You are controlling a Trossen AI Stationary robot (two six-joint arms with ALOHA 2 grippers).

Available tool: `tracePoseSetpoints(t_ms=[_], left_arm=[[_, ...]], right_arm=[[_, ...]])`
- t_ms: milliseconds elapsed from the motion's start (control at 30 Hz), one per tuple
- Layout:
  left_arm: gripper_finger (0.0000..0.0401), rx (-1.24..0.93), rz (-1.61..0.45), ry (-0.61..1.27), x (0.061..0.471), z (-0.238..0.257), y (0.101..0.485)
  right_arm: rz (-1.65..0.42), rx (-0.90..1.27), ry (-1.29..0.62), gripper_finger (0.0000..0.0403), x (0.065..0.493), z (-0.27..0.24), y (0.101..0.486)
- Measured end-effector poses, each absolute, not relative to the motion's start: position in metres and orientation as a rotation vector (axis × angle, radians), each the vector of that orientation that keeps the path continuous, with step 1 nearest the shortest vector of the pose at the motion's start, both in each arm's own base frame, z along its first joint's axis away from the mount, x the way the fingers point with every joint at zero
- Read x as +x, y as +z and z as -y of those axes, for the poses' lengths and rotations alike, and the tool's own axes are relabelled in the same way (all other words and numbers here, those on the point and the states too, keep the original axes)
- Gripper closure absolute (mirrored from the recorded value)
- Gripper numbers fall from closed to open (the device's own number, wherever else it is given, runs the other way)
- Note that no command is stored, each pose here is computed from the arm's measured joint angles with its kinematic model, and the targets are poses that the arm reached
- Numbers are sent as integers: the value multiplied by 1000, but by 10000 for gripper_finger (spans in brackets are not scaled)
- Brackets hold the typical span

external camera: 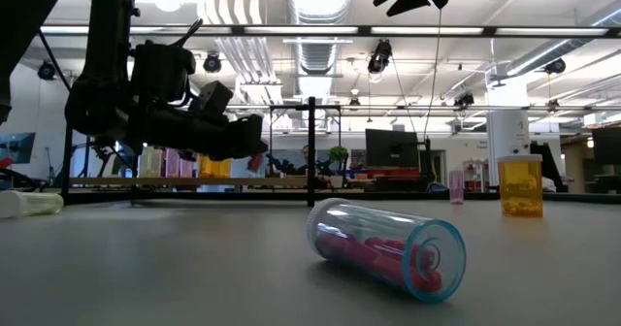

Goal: Pick and place medicine bottles onto shelf by color
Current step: Put the top blue pill bottle on the shelf aligned with the other blue pill bottles

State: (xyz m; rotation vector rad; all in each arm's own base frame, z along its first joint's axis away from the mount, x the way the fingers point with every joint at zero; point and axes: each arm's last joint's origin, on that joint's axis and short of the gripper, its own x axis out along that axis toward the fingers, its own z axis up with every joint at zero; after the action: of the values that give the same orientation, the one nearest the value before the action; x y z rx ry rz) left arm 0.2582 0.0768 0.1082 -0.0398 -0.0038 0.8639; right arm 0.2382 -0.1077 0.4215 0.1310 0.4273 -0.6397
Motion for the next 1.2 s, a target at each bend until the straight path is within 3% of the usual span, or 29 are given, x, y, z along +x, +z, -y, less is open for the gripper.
tracePoseSetpoints(t_ms=[333,633,1200], left_arm=[[321,-62,2,881,255,-80,106],[292,-60,0,881,255,-81,106],[290,-57,-13,892,254,-81,104]], right_arm=[[-427,131,-640,170,238,108,422],[-427,131,-640,170,238,108,421],[-427,131,-640,170,238,108,422]])
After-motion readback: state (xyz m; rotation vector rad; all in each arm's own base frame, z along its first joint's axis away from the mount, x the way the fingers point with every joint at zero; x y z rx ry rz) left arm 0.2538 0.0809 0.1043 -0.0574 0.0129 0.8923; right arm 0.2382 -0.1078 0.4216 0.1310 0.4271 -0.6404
